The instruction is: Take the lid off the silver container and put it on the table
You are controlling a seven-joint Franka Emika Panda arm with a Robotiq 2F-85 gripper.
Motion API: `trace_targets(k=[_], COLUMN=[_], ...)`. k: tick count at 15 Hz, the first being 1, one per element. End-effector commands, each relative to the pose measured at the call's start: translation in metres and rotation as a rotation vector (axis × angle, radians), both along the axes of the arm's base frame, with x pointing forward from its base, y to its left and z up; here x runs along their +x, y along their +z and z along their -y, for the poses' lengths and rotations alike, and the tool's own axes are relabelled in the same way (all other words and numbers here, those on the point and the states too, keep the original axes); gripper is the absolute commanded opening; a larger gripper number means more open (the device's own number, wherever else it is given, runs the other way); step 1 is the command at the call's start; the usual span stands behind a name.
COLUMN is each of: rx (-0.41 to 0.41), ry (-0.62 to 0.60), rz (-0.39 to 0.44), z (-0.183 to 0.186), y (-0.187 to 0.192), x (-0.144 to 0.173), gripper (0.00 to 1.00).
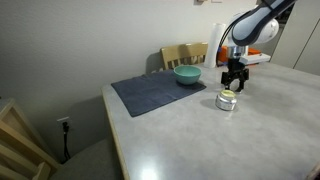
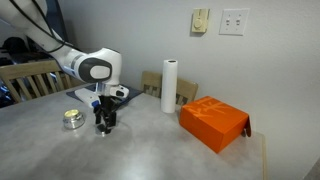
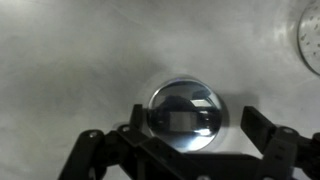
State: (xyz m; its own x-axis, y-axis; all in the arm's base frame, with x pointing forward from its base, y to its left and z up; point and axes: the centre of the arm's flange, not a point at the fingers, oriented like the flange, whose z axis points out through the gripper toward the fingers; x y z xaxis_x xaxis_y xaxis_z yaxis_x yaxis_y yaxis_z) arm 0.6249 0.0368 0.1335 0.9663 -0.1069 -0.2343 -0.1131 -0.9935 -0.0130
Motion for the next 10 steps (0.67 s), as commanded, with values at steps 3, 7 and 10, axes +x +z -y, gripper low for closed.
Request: trace_targets(k=[3, 7, 10], rx=[-0.079, -0.173, -0.240], ry=[0.058, 0.084, 0.089], rz=[0.040, 0.095, 0.144], z=[-0.050, -0.094, -0.117], y=[0.044, 0.081, 0.106], x=[-0.029, -0.051, -0.067], gripper=[1.00, 1.00, 1.00])
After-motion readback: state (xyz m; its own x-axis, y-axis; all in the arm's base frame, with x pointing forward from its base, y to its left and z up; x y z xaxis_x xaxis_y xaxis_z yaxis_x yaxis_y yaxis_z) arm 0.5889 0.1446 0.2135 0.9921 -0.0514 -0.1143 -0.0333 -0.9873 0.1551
